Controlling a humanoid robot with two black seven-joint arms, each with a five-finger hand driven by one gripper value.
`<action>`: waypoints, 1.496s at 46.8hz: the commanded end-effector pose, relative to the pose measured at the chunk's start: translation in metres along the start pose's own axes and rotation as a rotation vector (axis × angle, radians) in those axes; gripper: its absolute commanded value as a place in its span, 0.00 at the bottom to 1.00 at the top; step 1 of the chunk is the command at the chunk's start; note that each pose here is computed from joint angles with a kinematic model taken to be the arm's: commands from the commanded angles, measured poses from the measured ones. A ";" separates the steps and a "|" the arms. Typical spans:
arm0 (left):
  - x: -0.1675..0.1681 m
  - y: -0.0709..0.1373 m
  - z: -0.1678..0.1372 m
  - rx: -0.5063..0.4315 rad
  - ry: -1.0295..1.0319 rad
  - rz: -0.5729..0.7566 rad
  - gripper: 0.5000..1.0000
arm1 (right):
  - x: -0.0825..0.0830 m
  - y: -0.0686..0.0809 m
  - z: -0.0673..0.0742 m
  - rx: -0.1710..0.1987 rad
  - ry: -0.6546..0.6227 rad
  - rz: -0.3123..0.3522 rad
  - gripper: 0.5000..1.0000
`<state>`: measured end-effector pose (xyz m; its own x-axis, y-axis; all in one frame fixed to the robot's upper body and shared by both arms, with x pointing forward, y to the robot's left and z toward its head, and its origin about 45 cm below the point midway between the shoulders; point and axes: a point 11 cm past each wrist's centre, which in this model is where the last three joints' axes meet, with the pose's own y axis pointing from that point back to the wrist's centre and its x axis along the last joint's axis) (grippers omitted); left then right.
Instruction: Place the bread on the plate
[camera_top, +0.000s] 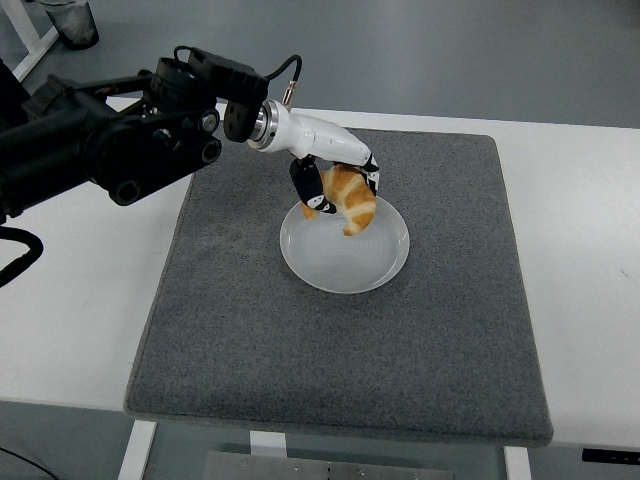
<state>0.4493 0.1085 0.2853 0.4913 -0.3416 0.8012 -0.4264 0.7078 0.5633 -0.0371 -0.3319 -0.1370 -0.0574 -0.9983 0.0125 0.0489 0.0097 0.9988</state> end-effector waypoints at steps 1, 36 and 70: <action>-0.011 -0.009 0.004 -0.010 0.003 -0.014 0.00 | 0.000 0.000 0.000 0.000 -0.003 -0.001 0.90; -0.050 -0.023 0.000 0.003 -0.054 -0.039 0.00 | 0.000 0.000 0.000 0.000 -0.003 -0.001 0.90; -0.026 -0.019 0.003 -0.035 0.093 0.072 0.99 | 0.000 0.000 0.000 0.000 -0.003 -0.001 0.90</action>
<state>0.4424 0.1033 0.2515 0.5202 -0.2495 0.8168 -0.4368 0.7440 0.5056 -0.0370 -0.3316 -0.1371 -0.0603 -0.9981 0.0117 0.0483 0.0088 0.9988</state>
